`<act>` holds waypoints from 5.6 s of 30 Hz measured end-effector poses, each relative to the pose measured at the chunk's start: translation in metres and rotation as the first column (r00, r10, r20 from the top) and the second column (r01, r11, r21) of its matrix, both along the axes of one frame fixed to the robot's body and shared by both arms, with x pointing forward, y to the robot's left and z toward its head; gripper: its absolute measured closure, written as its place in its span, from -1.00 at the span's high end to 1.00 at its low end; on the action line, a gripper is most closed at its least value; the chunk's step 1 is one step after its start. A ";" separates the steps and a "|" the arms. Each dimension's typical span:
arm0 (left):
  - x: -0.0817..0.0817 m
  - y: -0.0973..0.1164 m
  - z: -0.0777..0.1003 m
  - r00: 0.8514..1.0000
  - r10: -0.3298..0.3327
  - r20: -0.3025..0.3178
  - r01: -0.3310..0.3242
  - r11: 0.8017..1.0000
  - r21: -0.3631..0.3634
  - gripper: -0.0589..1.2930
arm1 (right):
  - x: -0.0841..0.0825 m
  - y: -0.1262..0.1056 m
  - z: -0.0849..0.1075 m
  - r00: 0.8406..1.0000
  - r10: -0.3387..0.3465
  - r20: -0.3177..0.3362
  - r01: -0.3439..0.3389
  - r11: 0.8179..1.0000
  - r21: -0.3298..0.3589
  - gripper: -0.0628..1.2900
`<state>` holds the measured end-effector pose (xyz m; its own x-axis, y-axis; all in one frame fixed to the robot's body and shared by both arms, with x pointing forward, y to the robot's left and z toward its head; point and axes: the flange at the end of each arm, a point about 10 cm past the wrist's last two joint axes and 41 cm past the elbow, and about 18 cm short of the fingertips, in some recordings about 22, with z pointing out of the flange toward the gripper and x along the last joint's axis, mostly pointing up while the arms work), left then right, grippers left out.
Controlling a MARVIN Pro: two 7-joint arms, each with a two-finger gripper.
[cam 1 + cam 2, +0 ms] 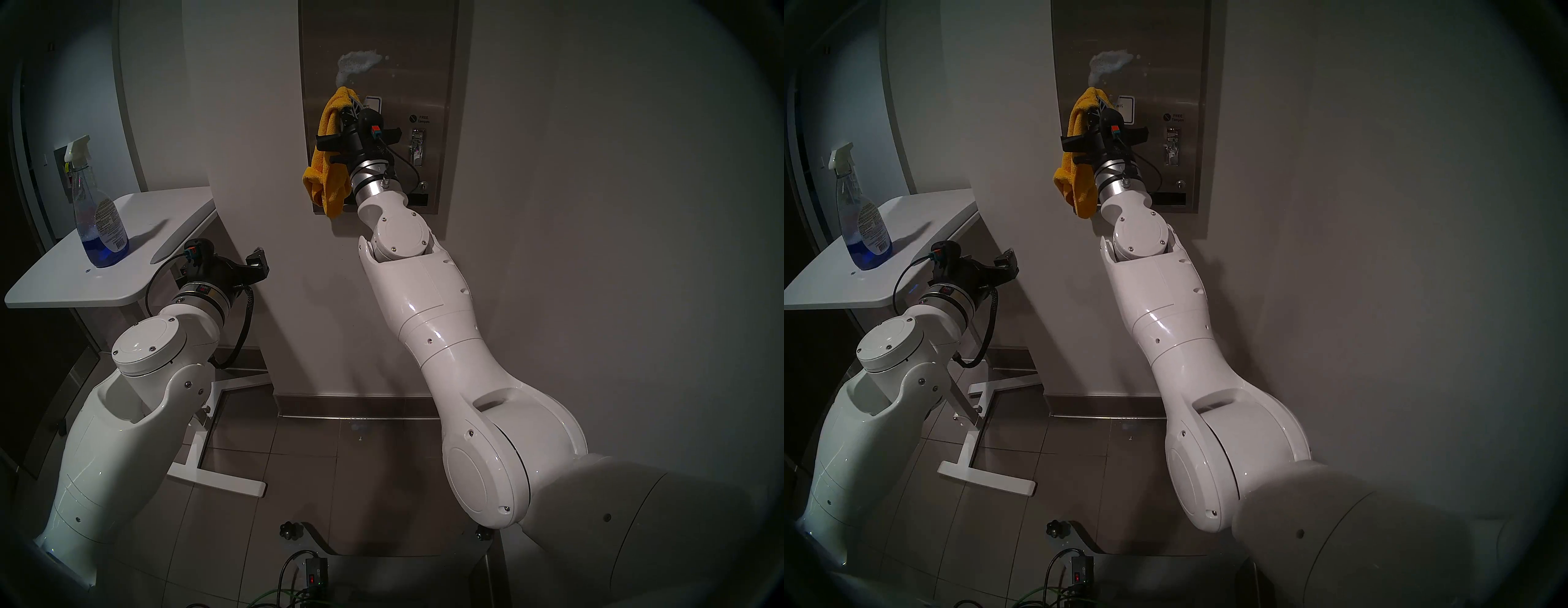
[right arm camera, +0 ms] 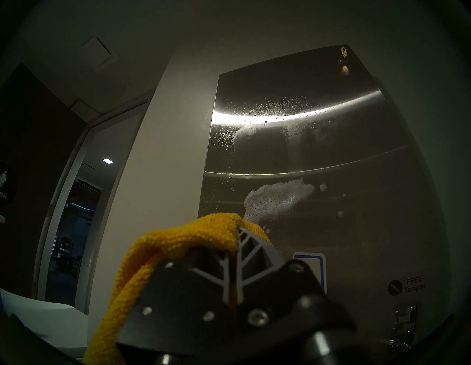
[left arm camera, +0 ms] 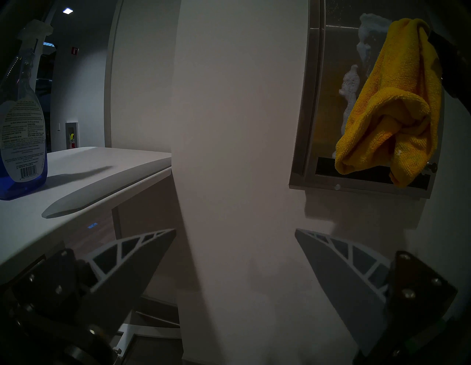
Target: Pick up the cloth and wipe the surface
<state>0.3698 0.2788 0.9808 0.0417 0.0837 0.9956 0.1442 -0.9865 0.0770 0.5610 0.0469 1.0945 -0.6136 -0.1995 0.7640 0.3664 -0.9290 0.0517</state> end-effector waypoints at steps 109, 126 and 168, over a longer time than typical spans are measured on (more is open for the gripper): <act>0.001 -0.002 -0.011 0.999 0.016 -0.037 -0.015 0.999 0.031 0.95 | 0.084 -0.053 0.105 0.960 -0.278 0.025 0.274 0.920 -0.280 -0.97; 0.001 -0.002 -0.011 0.999 0.017 -0.038 -0.015 0.999 0.035 0.95 | 0.086 -0.050 0.110 0.955 -0.294 0.050 0.294 0.898 -0.327 -0.96; 0.000 -0.002 -0.011 0.999 0.017 -0.040 -0.016 0.999 0.042 0.95 | 0.076 -0.002 0.109 0.967 -0.244 -0.069 0.214 0.932 -0.293 -0.96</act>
